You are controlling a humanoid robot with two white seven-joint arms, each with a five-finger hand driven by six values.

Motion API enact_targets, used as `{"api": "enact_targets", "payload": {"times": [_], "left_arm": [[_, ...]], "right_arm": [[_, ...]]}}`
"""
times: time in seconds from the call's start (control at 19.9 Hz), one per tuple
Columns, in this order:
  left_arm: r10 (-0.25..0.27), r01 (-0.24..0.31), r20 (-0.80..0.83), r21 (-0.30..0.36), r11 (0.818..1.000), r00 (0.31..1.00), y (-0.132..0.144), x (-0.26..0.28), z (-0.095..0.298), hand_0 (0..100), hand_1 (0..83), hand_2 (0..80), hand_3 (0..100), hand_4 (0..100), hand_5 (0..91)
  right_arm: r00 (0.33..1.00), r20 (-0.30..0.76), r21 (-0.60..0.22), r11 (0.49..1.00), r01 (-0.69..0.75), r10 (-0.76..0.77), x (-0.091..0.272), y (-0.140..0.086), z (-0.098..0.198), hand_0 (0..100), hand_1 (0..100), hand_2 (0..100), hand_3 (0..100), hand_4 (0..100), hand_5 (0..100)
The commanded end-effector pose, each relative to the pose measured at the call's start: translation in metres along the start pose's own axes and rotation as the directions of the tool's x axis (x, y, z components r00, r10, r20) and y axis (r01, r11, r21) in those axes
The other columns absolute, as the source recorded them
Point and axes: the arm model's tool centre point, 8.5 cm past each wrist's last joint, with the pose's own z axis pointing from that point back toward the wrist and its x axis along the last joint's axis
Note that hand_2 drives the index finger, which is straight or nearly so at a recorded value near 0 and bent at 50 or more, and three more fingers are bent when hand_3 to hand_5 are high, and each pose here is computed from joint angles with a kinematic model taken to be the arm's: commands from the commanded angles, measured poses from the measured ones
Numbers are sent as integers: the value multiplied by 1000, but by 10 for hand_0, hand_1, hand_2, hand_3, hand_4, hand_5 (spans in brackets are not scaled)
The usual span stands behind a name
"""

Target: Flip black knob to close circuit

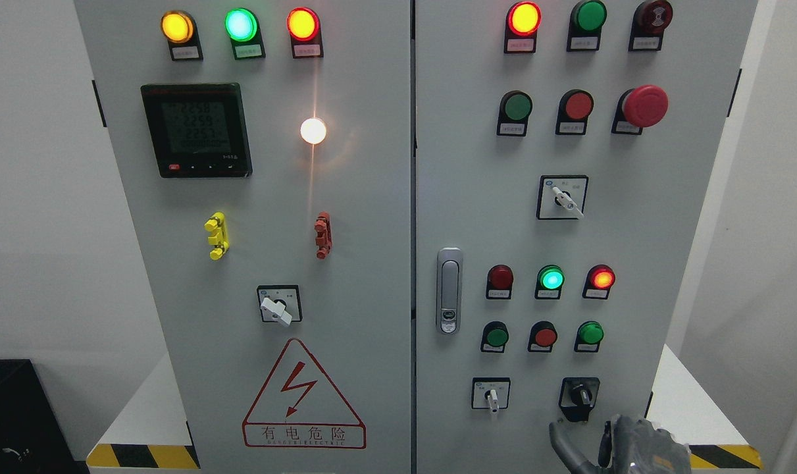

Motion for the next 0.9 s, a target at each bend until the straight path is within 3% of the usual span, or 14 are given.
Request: {"api": "enact_targets", "payload": {"times": [0.0,0.2,0.35,0.6,0.85], "left_arm": [[2,-2,1,-3,1000,1000,-1,-6,0,120,556,0,0,0,0],[2,-2,1,-3,1000,1000,-1,-6,0,120,556,0,0,0,0],[2,-2,1,-3,1000,1000,-1,-6,0,120,556,0,0,0,0],[2,-2,1,-3,1000,1000,-1,-6,0,120,556,0,0,0,0],[2,-2,1,-3,1000,1000,-1,-6,0,120,556,0,0,0,0]], "right_arm": [[976,95,-28,980,198,-195,7,-18,29,0,0,682,932,835,740],[938,117,-10,944,330,-327,3,-19,38,0,0,623,891,805,694],[891,128,20,899,437,-436,2,-15,40,0,12,545,839,747,606],[805,153,70,819,569,-572,1,-12,43,0,8,366,582,561,493],[698,168,119,717,686,-696,-3,-7,49,0,0,257,444,433,410]]}}
